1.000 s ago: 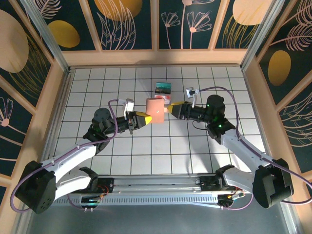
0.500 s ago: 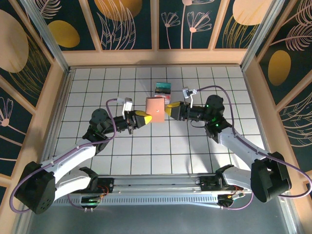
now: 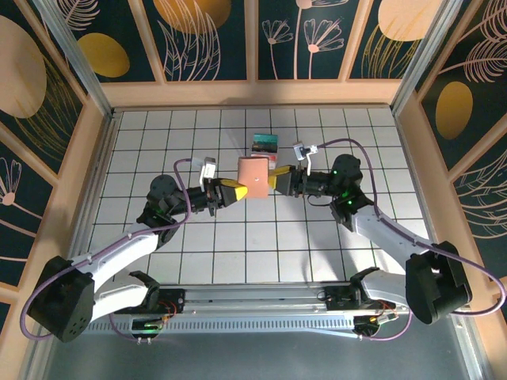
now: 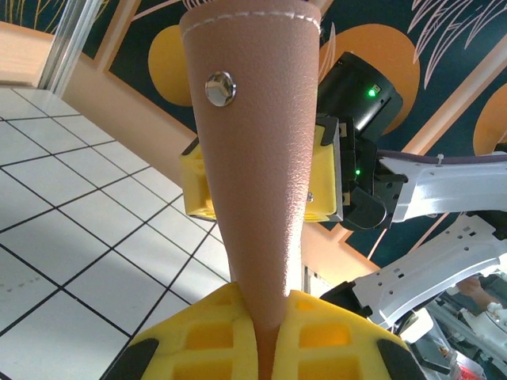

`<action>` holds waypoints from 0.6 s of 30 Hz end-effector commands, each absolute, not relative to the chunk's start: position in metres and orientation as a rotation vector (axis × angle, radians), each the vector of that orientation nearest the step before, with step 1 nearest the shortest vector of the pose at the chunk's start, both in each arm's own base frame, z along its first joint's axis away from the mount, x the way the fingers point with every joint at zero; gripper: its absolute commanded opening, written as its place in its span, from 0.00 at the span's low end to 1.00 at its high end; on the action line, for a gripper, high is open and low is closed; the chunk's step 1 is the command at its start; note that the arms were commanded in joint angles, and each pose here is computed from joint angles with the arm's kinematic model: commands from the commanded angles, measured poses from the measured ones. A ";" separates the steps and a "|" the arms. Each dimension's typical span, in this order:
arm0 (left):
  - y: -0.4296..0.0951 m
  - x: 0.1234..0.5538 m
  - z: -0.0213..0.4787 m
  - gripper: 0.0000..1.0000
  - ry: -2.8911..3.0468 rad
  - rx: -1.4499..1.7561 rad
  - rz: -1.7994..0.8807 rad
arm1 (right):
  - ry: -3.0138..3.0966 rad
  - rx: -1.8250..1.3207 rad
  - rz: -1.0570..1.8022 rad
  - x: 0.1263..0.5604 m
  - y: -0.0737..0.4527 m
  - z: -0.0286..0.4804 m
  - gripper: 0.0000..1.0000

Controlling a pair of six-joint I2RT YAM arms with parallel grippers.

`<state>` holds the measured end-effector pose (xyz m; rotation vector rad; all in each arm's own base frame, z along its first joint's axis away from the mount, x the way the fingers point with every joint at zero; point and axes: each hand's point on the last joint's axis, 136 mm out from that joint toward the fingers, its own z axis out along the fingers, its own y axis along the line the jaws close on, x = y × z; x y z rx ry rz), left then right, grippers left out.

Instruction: Take the credit cards out of the card holder

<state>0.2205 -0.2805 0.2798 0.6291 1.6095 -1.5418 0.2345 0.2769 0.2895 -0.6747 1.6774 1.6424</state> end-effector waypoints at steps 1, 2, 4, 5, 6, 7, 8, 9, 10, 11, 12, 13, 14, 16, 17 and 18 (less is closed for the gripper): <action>-0.283 0.215 0.306 0.00 1.498 0.690 -1.557 | 1.622 -0.741 1.689 0.226 0.287 0.300 0.32; -0.283 0.216 0.305 0.00 1.503 0.684 -1.555 | 1.619 -0.744 1.695 0.225 0.288 0.300 0.29; -0.283 0.220 0.302 0.00 1.521 0.661 -1.544 | 1.616 -0.744 1.695 0.225 0.289 0.301 0.20; -0.283 0.222 0.300 0.00 1.531 0.648 -1.537 | 1.620 -0.739 1.692 0.226 0.288 0.299 0.16; -0.282 0.225 0.298 0.00 1.544 0.631 -1.526 | 1.621 -0.734 1.688 0.226 0.288 0.299 0.12; -0.282 0.227 0.296 0.00 1.556 0.616 -1.518 | 1.626 -0.728 1.684 0.227 0.288 0.297 0.09; -0.281 0.229 0.294 0.00 1.565 0.606 -1.512 | 1.628 -0.725 1.682 0.227 0.288 0.297 0.06; -0.281 0.230 0.292 0.04 1.575 0.595 -1.507 | 1.631 -0.718 1.678 0.228 0.287 0.296 0.02; -0.281 0.232 0.290 0.07 1.587 0.587 -1.502 | 1.632 -0.713 1.675 0.228 0.287 0.296 0.00; -0.281 0.233 0.289 0.09 1.594 0.582 -1.499 | 1.636 -0.708 1.671 0.229 0.287 0.295 0.00; -0.281 0.234 0.287 0.14 1.605 0.576 -1.494 | 1.638 -0.703 1.663 0.230 0.286 0.296 0.00; -0.281 0.236 0.286 0.21 1.615 0.571 -1.490 | 1.645 -0.693 1.653 0.231 0.286 0.295 0.00; -0.282 0.237 0.284 0.29 1.626 0.566 -1.488 | 1.652 -0.686 1.643 0.233 0.286 0.294 0.00; -0.282 0.240 0.282 0.45 1.646 0.555 -1.480 | 1.679 -0.660 1.613 0.238 0.285 0.292 0.00; -0.282 0.240 0.280 0.51 1.654 0.551 -1.478 | 1.692 -0.648 1.600 0.240 0.285 0.291 0.00; -0.282 0.241 0.279 0.58 1.661 0.547 -1.477 | 1.709 -0.631 1.581 0.243 0.284 0.288 0.00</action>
